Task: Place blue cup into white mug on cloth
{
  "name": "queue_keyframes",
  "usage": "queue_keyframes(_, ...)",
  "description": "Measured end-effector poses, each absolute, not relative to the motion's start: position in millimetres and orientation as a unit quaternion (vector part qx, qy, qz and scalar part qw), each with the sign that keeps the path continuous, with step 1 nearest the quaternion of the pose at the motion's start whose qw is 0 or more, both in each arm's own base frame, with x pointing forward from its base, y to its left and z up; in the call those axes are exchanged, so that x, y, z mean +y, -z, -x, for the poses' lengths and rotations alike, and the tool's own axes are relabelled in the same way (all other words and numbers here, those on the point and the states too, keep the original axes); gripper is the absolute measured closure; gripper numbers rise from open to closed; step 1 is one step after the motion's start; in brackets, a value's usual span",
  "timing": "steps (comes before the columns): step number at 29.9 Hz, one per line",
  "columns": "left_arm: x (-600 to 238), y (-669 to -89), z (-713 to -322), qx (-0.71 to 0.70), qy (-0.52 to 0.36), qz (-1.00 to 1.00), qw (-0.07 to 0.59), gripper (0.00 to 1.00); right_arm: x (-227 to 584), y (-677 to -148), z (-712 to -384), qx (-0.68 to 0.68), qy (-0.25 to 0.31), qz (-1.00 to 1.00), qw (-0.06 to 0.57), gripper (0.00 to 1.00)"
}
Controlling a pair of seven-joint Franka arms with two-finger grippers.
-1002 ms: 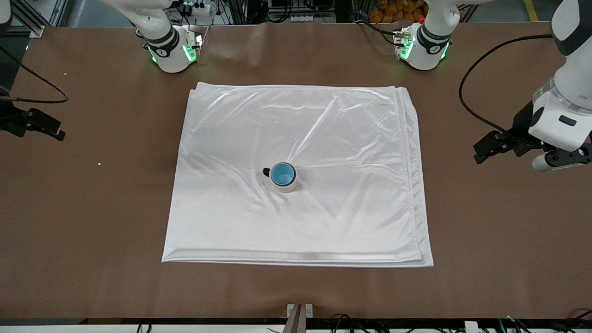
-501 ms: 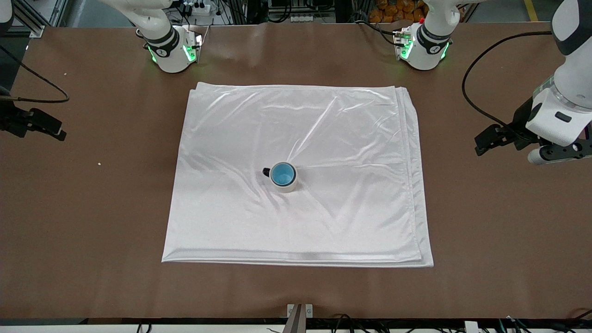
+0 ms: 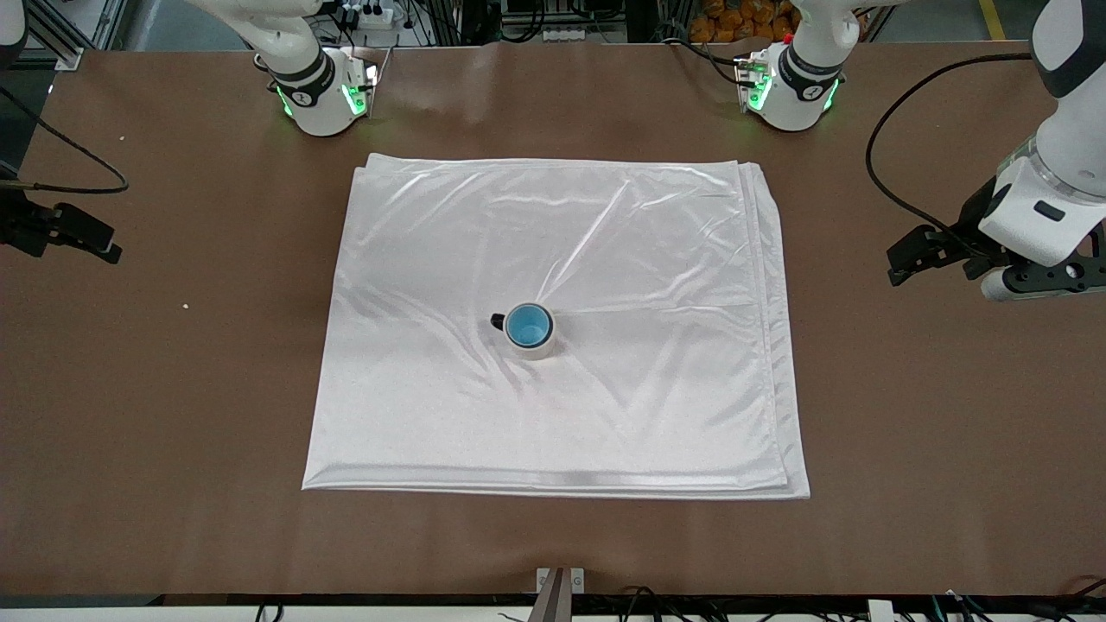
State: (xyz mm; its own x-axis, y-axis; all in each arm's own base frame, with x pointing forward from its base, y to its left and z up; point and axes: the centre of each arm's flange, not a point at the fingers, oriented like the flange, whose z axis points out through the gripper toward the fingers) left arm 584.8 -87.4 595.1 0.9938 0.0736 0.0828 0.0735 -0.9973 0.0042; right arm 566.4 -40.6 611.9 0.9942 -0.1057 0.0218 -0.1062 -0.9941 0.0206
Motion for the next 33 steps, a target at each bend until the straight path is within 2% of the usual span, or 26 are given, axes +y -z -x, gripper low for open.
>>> queue_keyframes(33,-89,-610,-573,0.035,-0.044,-0.998,-0.003,0.00,-41,-611,-567,-0.053,-0.010,-0.998,0.012,0.00)
